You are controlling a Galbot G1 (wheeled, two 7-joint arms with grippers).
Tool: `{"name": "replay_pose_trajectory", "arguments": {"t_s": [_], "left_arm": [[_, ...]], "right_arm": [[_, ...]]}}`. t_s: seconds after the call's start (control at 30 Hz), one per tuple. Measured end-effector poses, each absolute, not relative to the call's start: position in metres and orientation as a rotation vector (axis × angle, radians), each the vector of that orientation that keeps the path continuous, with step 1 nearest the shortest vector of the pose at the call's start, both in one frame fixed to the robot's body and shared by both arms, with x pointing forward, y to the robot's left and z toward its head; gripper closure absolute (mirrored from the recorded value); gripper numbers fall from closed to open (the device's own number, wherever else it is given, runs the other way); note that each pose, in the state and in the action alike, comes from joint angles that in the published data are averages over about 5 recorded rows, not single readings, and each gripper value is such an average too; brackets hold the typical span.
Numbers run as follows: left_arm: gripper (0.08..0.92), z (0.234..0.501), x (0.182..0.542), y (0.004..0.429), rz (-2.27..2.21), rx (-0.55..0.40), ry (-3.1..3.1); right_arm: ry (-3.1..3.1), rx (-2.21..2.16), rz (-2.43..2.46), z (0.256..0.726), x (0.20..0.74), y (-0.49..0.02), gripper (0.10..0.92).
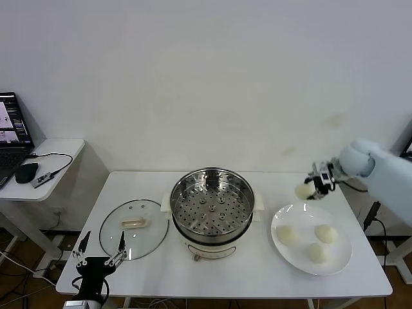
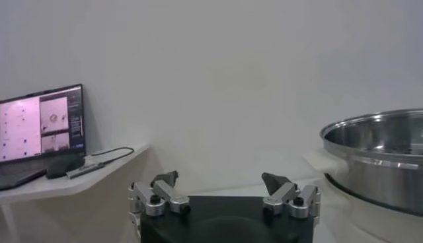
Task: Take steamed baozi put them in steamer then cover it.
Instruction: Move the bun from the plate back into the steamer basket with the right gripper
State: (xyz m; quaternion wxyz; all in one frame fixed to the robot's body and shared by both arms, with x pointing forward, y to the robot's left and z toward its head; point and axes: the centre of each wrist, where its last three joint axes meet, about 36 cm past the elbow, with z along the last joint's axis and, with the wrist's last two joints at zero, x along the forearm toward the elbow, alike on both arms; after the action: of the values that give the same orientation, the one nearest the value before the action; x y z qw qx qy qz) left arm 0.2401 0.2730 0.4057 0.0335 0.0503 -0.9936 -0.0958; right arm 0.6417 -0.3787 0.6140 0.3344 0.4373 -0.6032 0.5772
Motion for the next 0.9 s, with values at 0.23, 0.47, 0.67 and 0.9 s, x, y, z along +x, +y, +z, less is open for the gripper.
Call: {"name": "replay_pose_trajectory", "arguments": {"t_s": [0.23,0.47,0.67,0.9], "left_arm": [[0.177,0.406,0.241,0.274,-0.296,0.160,-3.060],[0.177,0.408,0.239,0.277,-0.303,0.179,-3.059],[0.177,0.411,0.238,0.278,-0.305,0.199,-3.064],[0.177,0.416,0.238,0.279,-0.307,0.217,-3.072]], "right_arm": [[-1.605,1.258,1.613,0.669,0.651,-0.314,0.445],[-1.535,1.419,1.733,0.687,0.657,-0.245,0.443],[-1.407,1.561,1.868,0.677,0.662,-0.186,0.445],[-1.211,1.695,2.048,0.655,0.665,-0.132,0.445]]}}
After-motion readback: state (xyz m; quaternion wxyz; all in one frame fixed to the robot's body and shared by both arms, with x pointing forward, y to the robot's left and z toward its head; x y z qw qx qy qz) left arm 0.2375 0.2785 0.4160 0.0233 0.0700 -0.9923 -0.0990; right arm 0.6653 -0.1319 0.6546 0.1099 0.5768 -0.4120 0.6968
